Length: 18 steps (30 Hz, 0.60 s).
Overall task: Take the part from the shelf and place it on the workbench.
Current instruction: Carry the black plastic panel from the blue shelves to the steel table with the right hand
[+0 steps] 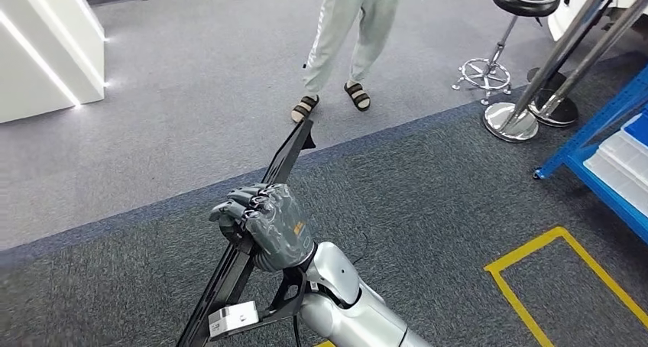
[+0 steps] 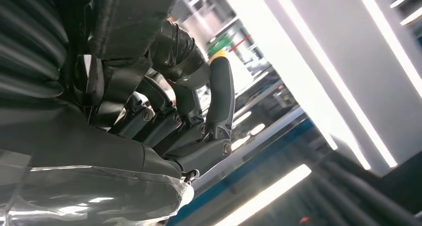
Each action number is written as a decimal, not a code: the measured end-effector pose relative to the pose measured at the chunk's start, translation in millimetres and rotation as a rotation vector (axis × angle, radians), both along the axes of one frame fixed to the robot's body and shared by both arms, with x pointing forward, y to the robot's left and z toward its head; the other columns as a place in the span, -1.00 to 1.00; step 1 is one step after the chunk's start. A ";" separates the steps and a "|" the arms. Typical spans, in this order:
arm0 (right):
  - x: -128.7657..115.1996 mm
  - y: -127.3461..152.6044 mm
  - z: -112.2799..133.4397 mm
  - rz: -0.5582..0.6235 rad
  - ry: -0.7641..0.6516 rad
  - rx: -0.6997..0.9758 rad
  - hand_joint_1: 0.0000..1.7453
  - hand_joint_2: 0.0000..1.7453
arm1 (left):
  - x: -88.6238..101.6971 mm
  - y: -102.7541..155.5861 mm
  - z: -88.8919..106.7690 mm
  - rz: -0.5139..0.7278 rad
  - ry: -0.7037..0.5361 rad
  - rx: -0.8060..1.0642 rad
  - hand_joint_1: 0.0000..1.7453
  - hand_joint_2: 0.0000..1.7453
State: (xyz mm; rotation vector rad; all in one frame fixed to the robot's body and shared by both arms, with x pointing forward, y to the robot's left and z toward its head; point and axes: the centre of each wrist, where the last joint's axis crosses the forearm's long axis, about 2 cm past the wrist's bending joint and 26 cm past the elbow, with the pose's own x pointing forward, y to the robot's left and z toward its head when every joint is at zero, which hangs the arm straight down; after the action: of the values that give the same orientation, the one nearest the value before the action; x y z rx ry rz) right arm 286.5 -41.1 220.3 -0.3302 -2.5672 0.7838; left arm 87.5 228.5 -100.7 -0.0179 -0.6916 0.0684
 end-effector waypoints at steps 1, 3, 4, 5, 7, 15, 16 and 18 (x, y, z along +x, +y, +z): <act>0.0 0.6 -0.2 0.003 0.000 -0.003 1.00 1.00 | -0.2 -0.5 0.0 0.002 0.001 -0.001 -1.00 1.00; 0.0 1.6 -0.5 0.007 -0.001 -0.007 1.00 1.00 | 0.2 -1.4 0.2 0.006 0.000 -0.004 -1.00 1.00; 0.0 1.9 -0.7 0.008 -0.001 -0.009 1.00 1.00 | -0.3 -1.8 0.2 0.008 0.001 -0.005 -1.00 1.00; 0.0 2.5 -0.6 0.010 -0.001 -0.009 1.00 1.00 | -0.9 -1.8 0.0 0.011 0.002 -0.006 -1.00 1.00; -0.4 4.9 1.1 0.016 -0.004 -0.008 1.00 1.00 | -4.0 -1.7 -0.6 0.016 0.007 -0.007 -1.00 1.00; -2.8 11.1 3.2 0.027 -0.016 -0.023 1.00 1.00 | -2.9 -2.8 -0.2 0.020 -0.001 -0.007 -1.00 1.00; -3.0 11.6 3.7 0.025 -0.019 -0.025 1.00 1.00 | -2.5 -2.8 -0.1 0.020 0.001 -0.007 -1.00 1.00; -2.9 12.0 4.8 0.019 -0.027 -0.027 1.00 1.00 | -1.0 -2.7 0.1 0.019 0.003 -0.007 -1.00 1.00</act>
State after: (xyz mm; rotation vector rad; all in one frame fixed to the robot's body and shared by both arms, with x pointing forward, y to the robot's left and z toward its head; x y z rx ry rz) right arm 283.6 -29.1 225.1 -0.3271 -2.5906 0.8274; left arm 86.5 225.8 -100.5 -0.0178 -0.6891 0.0890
